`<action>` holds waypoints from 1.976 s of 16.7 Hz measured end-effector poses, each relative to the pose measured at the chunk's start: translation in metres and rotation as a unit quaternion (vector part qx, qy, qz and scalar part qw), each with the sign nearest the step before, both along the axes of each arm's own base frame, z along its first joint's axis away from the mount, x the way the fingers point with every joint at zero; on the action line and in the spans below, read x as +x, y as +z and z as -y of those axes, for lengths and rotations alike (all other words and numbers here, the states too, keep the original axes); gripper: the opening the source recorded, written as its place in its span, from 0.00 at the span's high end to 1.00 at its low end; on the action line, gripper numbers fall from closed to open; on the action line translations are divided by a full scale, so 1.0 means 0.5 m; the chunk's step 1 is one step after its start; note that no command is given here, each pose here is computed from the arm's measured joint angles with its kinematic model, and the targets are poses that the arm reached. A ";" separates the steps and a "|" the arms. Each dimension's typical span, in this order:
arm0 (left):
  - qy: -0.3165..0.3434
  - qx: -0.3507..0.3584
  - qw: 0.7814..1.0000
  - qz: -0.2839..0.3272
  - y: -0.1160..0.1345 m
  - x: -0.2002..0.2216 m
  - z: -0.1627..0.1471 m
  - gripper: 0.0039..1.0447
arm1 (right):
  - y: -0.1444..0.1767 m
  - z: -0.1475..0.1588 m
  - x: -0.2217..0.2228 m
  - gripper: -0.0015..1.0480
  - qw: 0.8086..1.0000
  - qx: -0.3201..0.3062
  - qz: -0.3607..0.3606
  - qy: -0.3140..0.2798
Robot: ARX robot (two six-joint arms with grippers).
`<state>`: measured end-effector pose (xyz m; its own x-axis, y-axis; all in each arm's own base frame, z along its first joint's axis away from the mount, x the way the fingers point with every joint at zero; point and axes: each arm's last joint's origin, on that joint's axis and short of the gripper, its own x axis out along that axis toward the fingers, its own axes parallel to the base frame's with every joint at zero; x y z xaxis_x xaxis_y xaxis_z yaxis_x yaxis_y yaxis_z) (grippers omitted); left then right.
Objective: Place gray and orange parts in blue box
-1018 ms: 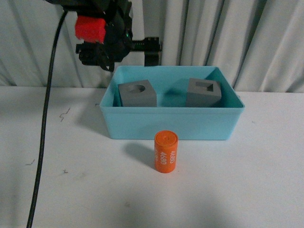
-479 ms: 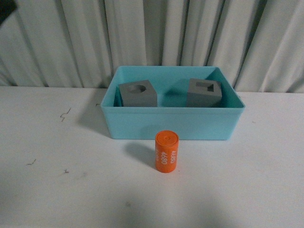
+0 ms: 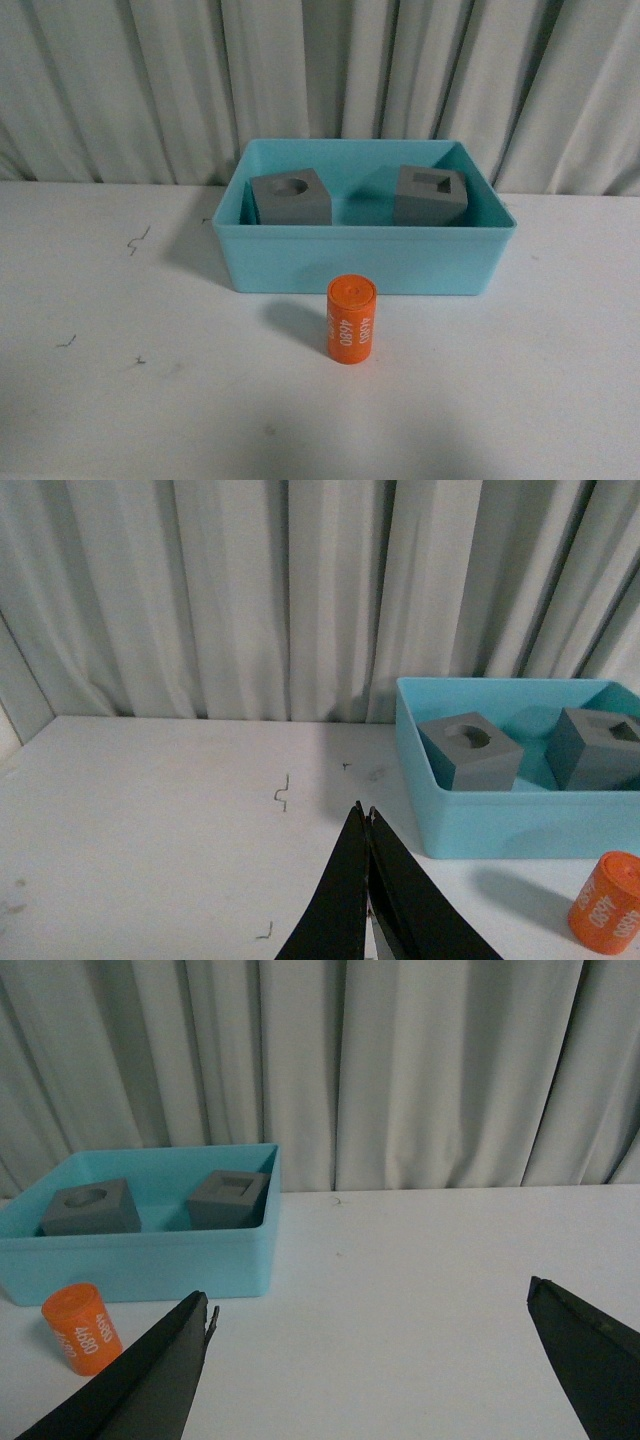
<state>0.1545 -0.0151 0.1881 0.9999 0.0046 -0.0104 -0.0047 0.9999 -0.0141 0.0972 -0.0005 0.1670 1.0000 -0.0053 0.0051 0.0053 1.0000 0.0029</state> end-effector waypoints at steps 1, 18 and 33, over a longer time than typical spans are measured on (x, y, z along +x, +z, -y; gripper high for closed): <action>0.000 0.000 1.000 0.001 -0.005 -0.008 -0.004 0.99 | 0.000 0.000 0.000 0.06 1.000 0.000 0.000 0.000; -0.003 0.000 1.000 0.010 -0.037 -0.085 -0.030 0.99 | 0.000 0.000 0.000 0.06 1.000 0.000 0.000 0.000; -0.003 0.000 1.000 0.005 -0.044 -0.114 -0.030 0.30 | 0.000 0.000 0.000 0.06 1.000 0.000 0.000 0.000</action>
